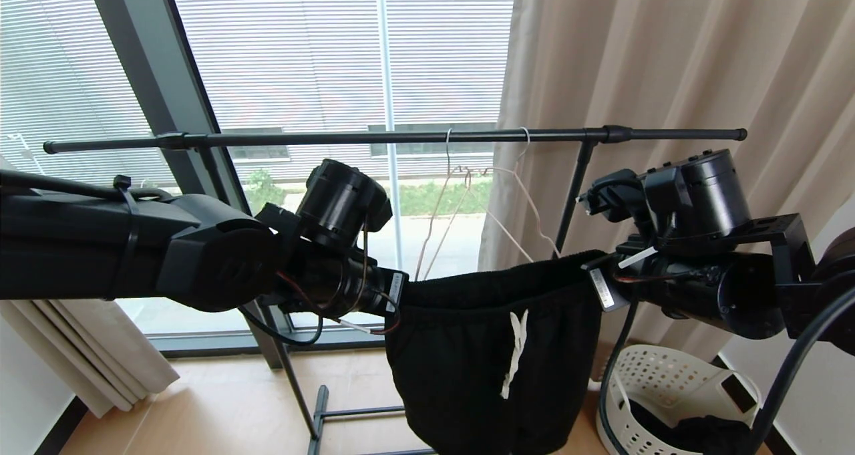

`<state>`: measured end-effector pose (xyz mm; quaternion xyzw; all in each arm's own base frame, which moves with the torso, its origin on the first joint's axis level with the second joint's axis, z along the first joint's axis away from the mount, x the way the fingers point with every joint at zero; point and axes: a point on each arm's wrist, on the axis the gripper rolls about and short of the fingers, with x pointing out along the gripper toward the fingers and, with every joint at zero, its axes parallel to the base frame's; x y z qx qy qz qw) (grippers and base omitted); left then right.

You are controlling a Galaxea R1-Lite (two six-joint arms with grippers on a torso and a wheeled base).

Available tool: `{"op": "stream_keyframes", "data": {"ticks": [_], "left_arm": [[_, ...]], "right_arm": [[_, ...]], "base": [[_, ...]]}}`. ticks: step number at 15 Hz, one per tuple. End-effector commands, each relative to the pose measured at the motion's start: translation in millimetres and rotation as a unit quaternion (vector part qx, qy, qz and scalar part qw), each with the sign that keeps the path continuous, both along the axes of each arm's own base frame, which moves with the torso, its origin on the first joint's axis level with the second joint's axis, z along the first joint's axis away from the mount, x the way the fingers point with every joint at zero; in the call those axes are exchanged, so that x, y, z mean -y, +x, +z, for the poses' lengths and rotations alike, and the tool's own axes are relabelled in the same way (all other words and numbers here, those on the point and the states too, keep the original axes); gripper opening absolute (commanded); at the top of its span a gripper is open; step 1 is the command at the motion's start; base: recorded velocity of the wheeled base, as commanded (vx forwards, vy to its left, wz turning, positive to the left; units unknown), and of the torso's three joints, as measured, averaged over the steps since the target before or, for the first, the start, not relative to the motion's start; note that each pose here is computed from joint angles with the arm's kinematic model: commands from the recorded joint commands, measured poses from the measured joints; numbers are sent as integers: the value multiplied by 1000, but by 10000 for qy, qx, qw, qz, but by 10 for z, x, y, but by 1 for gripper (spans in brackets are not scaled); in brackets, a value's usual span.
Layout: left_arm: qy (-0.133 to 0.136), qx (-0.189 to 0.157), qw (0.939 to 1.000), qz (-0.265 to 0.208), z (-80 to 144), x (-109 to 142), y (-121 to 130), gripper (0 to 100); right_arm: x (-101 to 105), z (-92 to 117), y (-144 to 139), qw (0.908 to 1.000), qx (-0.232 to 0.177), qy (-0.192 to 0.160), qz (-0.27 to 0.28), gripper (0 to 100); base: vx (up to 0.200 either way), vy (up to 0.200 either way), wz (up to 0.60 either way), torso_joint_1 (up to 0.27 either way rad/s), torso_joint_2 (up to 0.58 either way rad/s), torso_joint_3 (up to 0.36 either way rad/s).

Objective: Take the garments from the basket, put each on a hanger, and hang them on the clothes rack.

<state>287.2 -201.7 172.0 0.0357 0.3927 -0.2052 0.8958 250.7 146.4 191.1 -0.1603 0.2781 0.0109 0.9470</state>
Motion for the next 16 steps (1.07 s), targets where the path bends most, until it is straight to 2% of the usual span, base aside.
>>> {"op": "stream_keyframes", "data": {"ticks": [1,5,7,10,16], "left_arm": [[-27,39,10000,-1,-1,52,67,0],[-41,57,10000,-55,0,105,73,0],[-10,-12,9999,-135,-37,151,6,0],[41,-106,9997,-218,-87,185,-67,0],[-2,-4,9997,-238,-25,202,-95,0]], "right_arm": [[-1,-40,15,10000,-64,-40,-14,0],[26,-50,16,9997,-111,-207,3,0],[92,-63,-3,9988,-156,-453,-130,0],[107,-78,5,9984,-211,-497,-150,0],[118,-81,-12,9983,-216,-512,-152,0]], "base": [[0,0,0,0,0,0],[0,0,0,0,0,0],[0,0,0,0,0,0],[0,0,0,0,0,0],[0,0,0,0,0,0]]}}
